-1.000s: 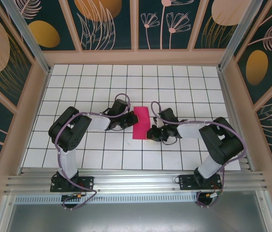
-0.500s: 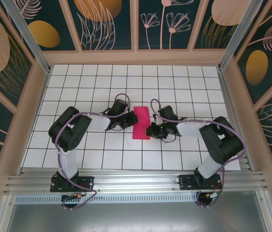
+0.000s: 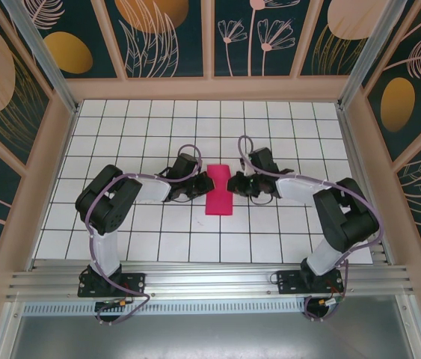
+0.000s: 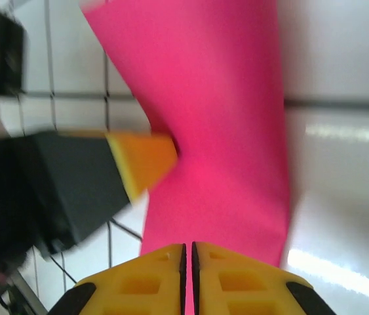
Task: Fold a paper plane with a square sheet of paper (pick it up from the middle)
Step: Fold the square sheet of paper in half at the center of the table.
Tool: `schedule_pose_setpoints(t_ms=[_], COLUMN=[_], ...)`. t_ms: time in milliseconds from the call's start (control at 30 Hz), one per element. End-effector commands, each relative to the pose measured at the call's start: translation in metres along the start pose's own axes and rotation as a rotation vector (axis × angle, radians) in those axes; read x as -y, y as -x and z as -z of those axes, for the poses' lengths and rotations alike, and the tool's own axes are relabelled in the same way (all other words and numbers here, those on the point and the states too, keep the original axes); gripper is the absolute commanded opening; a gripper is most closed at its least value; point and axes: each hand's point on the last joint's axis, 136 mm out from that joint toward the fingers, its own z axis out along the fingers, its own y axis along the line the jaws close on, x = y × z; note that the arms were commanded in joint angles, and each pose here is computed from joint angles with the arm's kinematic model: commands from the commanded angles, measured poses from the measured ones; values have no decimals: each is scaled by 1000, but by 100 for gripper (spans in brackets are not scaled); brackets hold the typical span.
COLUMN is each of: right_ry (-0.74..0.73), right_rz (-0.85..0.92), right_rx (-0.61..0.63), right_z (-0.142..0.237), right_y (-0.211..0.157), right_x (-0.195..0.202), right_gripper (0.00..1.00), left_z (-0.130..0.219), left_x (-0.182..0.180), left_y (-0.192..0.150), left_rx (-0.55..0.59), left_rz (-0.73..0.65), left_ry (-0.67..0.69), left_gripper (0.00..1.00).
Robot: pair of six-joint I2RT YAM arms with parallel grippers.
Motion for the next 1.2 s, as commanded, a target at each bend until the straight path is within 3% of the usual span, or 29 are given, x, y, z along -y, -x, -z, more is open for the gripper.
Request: schedule_pose_setpoints(t_ms=[0,233,467,667,933,1167], right_ry=[-3,52,-24,-105,-34,-77], right_rz=[21,36,0,-68,-16,-52], right_rx=[67,9,23,5,82,85], right_z=[-7,-33,-46,-56,-40,-54], right_y=[33,45,56,42,72,80], right_x=[0,-3,24,56,20,40], right_gripper=[13,13,13,12,13,13], left_z=[-10,-10,-11,-10,-9,-9], left_x=[-44,-43,-45,-47,-49,-50], left_y=[-20,-21,-23,-26,-27,-28], left_rx=[-42,-58,-64,-69,-71,-72], left_rz=[34,28,29,30,29,29], left_ry=[130,128,134,137,140,142], left_gripper=[8,8,8,8,8,8])
